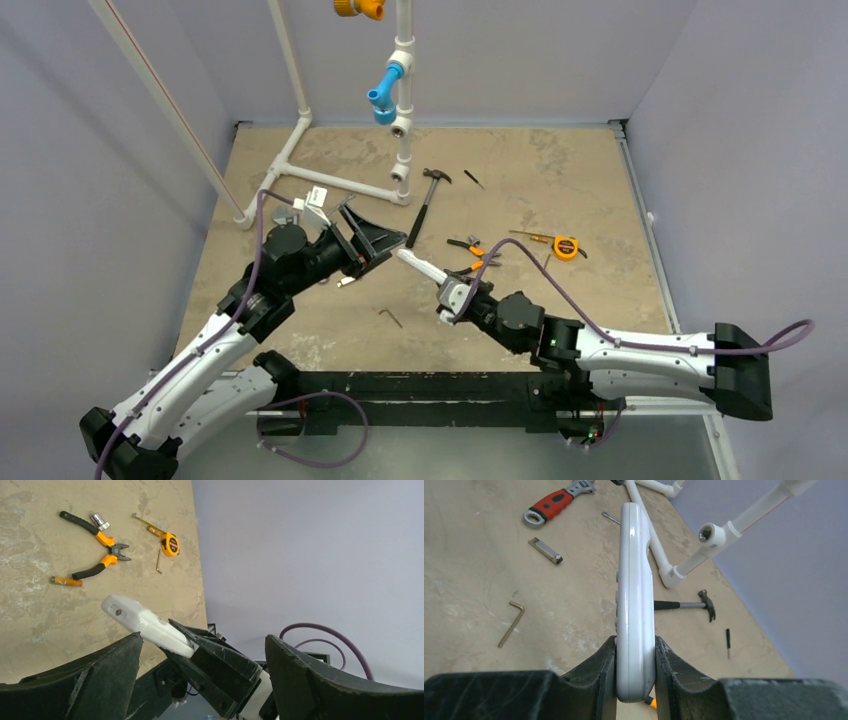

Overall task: Load the batteries into the remote control
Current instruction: Pick up the remote control from the center of the board.

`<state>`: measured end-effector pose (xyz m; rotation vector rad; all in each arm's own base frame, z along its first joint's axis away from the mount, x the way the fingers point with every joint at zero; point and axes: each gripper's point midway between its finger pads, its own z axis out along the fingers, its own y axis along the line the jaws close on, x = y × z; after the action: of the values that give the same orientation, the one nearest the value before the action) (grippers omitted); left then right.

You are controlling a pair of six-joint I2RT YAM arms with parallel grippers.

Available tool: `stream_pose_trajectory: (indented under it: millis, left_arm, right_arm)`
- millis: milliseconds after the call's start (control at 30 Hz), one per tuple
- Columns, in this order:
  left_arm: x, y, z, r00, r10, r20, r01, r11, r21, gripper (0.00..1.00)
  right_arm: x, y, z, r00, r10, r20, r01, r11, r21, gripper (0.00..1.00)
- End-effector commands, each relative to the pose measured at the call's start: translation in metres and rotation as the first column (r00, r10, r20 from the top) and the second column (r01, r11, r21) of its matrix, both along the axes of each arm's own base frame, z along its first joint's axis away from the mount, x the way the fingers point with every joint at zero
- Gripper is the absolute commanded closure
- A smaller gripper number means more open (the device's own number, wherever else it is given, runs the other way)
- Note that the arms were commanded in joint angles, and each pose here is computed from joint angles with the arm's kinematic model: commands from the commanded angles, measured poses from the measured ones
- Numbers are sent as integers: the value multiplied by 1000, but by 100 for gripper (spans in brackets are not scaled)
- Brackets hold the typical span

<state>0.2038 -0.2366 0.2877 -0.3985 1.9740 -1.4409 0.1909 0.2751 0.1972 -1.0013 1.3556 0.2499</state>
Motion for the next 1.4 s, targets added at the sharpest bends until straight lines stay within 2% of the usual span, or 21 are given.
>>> stream_pose_trajectory:
  millis: [0,133,267,433,500,633,833,867,967,1133,1167,1267,1367]
  left_arm:
    - [0,-5,17,1000,-9,-17,8,999,-53,11]
    - [-1,-9,14,999,-27,-31,25,998,-52,12]
    - [-3,-11,9,998,-39,-44,37,998,-50,12]
    - [-3,-12,8,998,-42,-50,39,998,-51,16]
    - [-3,-14,9,998,-46,-46,43,998,-56,23]
    - [-5,-16,11,998,-59,-36,57,996,-63,48]
    - [-7,-15,10,997,-66,-26,64,996,-65,80]
    - [-7,-15,10,998,-65,-25,63,996,-64,86]
    - [-8,-16,8,997,-75,-8,74,996,-58,100]
    - [-7,-15,3,997,-73,37,75,995,-64,100]
    - [-7,-15,6,996,-71,62,75,994,-75,100]
    - [-6,-13,6,992,-59,108,68,995,-75,100]
    - [-5,-10,4,984,-51,173,61,997,-52,100]
  right_arm:
    - [7,3,46,964,-33,264,48,998,-50,100]
    - [2,10,66,939,-60,340,70,997,-19,100]
    - [3,10,82,898,-133,419,154,988,-17,100]
    - [-8,28,87,887,-87,454,120,992,-44,100]
    - [-11,34,89,887,-78,455,106,994,-36,100]
    - [-11,40,91,883,-76,464,108,993,-42,100]
    - [-11,41,95,880,-88,466,110,994,-19,99]
    - [-11,40,96,881,-91,464,109,994,-11,88]
    - [-15,37,98,894,-83,440,77,996,32,67]
    - [-37,42,90,944,73,321,-96,994,56,46]
    - [-42,42,89,952,98,289,-125,989,76,38]
    - [-52,39,91,980,133,151,-159,971,177,27]
    - [-59,28,100,988,148,31,-150,939,309,22]
